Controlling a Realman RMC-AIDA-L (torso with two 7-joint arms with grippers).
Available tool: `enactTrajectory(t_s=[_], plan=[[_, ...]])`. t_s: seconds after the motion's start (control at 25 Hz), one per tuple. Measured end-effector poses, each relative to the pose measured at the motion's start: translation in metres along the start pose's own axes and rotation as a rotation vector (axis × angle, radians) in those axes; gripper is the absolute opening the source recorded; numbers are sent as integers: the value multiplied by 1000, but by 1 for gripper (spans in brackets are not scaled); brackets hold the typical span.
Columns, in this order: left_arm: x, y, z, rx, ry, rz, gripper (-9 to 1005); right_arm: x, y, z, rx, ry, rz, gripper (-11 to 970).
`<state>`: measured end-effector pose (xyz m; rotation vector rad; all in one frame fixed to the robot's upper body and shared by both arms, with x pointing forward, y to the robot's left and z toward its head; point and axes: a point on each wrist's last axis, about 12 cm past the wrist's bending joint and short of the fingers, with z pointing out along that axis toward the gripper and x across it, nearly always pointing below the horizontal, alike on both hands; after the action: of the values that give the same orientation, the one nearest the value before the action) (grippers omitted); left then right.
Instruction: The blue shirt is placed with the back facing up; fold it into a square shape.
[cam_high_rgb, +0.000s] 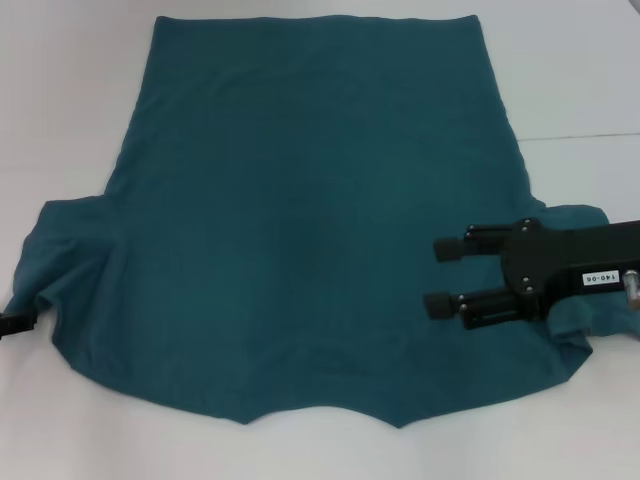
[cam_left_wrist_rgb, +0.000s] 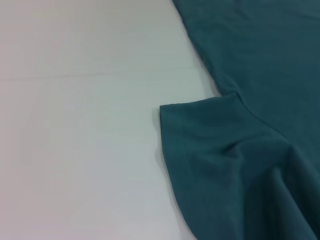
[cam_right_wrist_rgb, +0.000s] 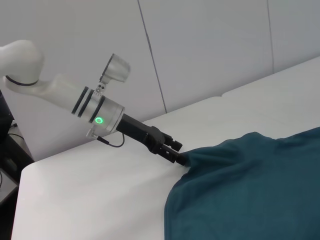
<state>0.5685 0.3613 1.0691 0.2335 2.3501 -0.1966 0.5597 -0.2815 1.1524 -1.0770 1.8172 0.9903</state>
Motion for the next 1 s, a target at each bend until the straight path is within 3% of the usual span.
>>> enactTrajectory(t_s=[0.44, 0.8, 1.0], plan=[[-2, -2, 5, -7, -4, 17, 751, 0, 0, 0, -2, 0, 0, 890], [-5, -15, 12, 25, 12, 66, 571, -1, 0, 1, -3, 0, 1, 890], [-6, -15, 13, 16, 6, 55, 322, -2, 0, 1, -1, 0, 4, 891]])
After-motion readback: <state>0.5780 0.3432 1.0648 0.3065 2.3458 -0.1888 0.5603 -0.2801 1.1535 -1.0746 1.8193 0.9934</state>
